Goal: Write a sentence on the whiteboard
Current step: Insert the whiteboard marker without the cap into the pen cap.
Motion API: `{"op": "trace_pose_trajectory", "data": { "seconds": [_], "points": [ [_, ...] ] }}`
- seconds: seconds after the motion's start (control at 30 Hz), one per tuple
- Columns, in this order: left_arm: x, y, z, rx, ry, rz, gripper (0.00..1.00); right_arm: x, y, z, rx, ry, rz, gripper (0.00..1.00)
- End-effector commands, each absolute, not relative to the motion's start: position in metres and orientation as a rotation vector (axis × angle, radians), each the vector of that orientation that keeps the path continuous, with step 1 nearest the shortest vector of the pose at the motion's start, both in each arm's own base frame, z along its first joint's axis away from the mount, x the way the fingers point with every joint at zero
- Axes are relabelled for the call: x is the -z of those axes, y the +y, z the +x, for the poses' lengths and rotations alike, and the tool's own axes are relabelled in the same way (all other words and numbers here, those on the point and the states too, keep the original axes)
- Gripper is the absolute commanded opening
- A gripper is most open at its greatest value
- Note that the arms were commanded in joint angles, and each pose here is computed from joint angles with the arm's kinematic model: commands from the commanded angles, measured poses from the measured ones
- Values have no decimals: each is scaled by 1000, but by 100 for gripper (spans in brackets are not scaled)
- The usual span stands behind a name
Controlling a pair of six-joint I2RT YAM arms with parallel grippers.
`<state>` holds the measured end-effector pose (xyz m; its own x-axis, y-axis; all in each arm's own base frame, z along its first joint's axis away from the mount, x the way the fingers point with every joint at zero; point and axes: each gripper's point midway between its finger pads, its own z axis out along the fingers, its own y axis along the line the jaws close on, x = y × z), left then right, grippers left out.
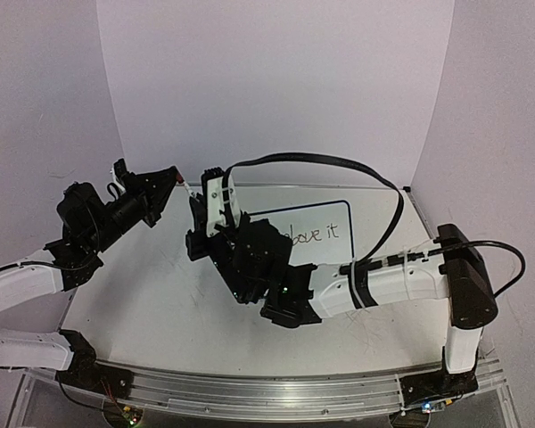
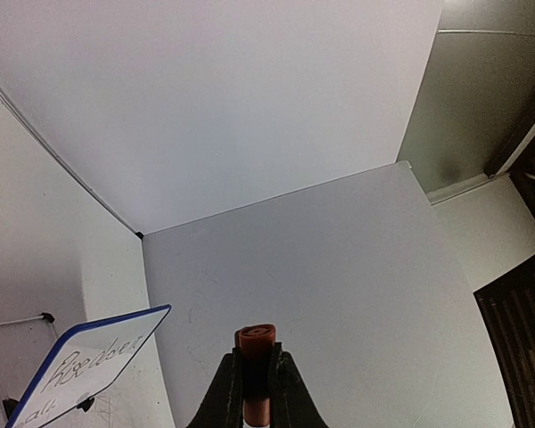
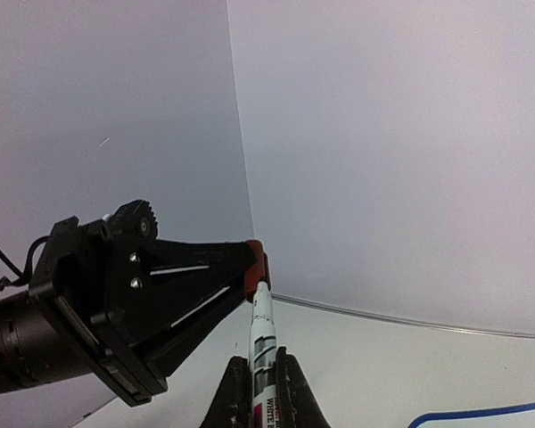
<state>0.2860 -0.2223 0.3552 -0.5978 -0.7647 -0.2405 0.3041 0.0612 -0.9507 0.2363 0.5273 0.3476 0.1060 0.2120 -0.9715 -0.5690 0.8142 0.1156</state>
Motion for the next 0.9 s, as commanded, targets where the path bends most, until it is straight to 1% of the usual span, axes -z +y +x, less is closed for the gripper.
{"op": "trace_pose_trajectory", "data": {
  "seconds": [0.0, 0.17, 0.47, 0.87],
  "points": [
    [-381, -215, 285, 1685, 1425, -484, 0, -370, 516, 225, -648, 1297, -303, 0],
    [-388, -217, 283, 1694, 1418, -460, 0, -367, 516, 228, -624, 1305, -294, 0],
    [-376, -217, 281, 1701, 1445, -470, 0, -374, 518, 231, -616, 1294, -275, 0],
    [-378, -221, 278, 1716, 1452, -447, 0, -375, 524, 236, -627, 1296, -271, 0]
  ]
}}
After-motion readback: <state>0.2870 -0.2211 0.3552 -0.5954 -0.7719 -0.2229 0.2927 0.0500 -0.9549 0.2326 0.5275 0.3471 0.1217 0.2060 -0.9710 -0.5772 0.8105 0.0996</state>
